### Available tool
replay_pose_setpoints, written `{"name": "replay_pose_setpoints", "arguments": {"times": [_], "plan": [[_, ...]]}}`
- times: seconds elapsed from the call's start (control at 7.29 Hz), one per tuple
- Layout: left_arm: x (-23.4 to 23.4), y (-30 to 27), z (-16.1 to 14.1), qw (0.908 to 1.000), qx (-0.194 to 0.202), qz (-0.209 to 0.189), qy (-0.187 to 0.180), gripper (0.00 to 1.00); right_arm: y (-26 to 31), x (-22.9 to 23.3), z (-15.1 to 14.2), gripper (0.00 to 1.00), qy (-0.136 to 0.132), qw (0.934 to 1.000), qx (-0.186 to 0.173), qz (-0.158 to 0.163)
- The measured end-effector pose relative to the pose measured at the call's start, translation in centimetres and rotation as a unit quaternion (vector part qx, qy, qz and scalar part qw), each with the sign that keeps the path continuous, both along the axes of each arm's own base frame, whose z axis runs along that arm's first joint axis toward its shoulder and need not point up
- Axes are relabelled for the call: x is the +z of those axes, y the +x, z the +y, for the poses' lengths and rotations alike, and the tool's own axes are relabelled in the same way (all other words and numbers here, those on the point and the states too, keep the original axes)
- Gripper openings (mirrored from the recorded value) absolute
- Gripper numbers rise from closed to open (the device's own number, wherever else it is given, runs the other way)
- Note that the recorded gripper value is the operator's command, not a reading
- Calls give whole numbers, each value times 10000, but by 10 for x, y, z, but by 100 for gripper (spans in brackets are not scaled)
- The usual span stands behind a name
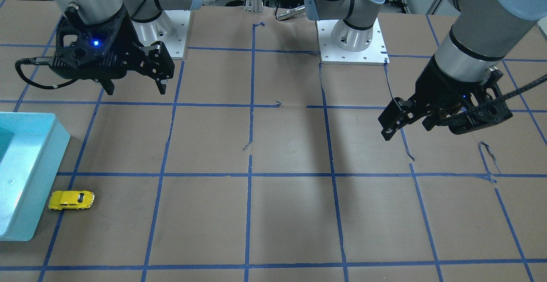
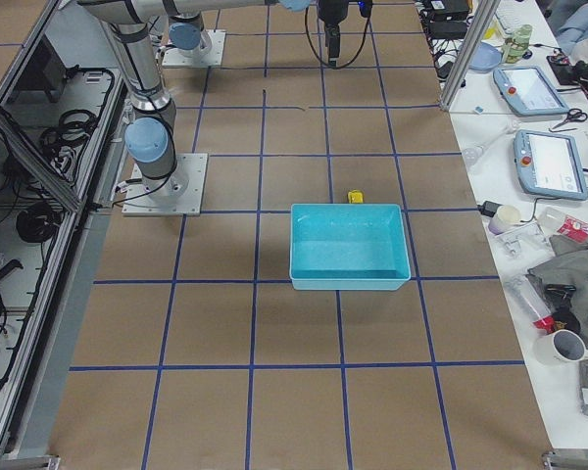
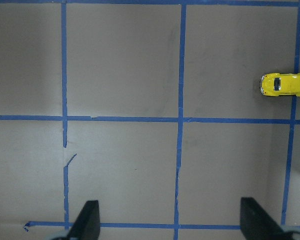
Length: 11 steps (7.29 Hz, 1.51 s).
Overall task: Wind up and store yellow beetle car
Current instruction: 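Move the right gripper down toward the stopped yellow car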
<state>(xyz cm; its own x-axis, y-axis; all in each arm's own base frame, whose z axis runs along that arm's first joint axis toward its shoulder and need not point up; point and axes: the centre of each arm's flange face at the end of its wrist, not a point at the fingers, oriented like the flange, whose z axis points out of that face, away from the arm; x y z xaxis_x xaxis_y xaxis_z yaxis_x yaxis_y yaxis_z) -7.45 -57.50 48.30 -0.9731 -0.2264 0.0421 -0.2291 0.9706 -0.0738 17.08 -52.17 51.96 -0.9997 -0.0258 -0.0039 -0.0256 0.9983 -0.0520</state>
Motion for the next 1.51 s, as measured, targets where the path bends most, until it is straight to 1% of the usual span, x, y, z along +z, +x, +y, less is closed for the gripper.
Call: {"name": "replay_pose_setpoints", "arguments": {"times": [0.14,0.27,0.41,0.55,0.82,0.96,1.1,1.24,1.37,1.51], "plan": [[1,-2,3,9992,-405,-30,2,100,-1,0,-1,100,3,10000,-10,1],[2,-13,7,9977,-674,-43,-1,100,-3,0,-2,100,6,10000,-19,5],[5,-31,15,9959,-905,-53,-21,100,-6,-1,-3,100,8,10000,21,25],[8,-46,23,9942,-1071,-58,-19,100,-10,-3,-5,100,26,9999,151,67],[10,-58,39,9929,-1187,-38,91,100,-19,-10,-10,100,142,9988,401,228],[11,-59,44,9927,-1200,-32,116,100,-21,-20,-16,100,245,9982,437,315],[9,-59,47,9926,-1201,-34,146,100,-25,-34,-25,100,385,9967,606,375],[8,-59,49,9926,-1201,-36,164,100,-29,-46,-30,100,503,9917,1118,391],[6,-58,51,9926,-1199,-34,189,100,-37,-65,-34,100,612,9787,1920,383],[4,-58,53,9926,-1196,-32,220,100,-50,-90,-38,100,630,9624,2617,379]]}}
